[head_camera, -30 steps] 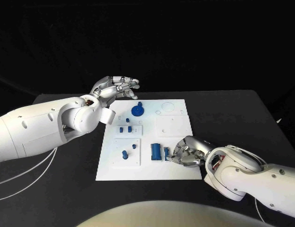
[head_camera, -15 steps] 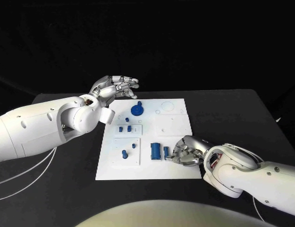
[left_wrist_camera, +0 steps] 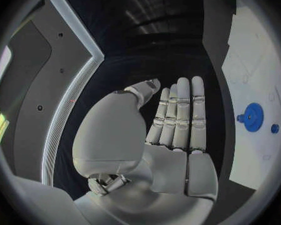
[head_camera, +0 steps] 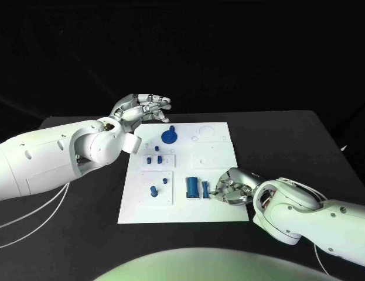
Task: Assemble the parts on the task board
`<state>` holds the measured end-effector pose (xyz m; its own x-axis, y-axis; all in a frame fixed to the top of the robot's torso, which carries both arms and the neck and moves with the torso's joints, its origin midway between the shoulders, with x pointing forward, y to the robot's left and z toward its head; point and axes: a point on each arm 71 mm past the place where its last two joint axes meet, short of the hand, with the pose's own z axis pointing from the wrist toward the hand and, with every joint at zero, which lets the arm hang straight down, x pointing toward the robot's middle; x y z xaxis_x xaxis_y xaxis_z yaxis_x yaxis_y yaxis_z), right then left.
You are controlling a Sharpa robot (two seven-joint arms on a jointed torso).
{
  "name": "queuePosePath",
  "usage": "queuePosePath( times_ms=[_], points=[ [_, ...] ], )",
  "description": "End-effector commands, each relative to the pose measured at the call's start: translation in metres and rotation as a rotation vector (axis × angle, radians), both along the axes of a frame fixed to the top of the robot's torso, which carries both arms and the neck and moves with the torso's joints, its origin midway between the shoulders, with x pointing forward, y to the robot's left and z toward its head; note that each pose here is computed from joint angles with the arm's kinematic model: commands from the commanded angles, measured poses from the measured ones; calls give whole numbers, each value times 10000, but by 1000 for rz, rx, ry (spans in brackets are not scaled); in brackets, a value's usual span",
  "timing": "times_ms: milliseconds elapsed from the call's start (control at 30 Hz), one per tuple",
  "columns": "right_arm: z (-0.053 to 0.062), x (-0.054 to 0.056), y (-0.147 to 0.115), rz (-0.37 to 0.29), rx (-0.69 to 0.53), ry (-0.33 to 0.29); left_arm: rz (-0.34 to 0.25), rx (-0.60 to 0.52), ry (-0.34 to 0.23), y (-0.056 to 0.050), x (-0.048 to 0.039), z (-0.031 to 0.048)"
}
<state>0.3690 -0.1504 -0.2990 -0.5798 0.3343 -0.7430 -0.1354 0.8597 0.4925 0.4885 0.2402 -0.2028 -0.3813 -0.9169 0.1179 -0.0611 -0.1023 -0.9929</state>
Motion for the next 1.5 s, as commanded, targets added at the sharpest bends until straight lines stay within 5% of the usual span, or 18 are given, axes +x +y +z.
queuePosePath(
  times_ms=[33, 367, 733, 1000, 1267, 1500],
  points=[
    [32, -14, -14, 2, 26, -24, -13, -12, -4, -15, -3, 10],
    [216, 185, -166, -19, 370, -37, -4, -12, -8, -2, 20, -10],
    [439, 928, -612, -252, 780, -38, 75, -81, 1, 60, 78, -227],
    [534, 1451, -870, -363, 922, -126, 216, -85, -33, 241, 277, -388],
    [540, 1619, -848, -333, 950, -121, 277, -76, -44, 292, 349, -482],
    [522, 1571, -835, -394, 895, -151, 249, -41, -12, 228, 314, -493]
  ],
)
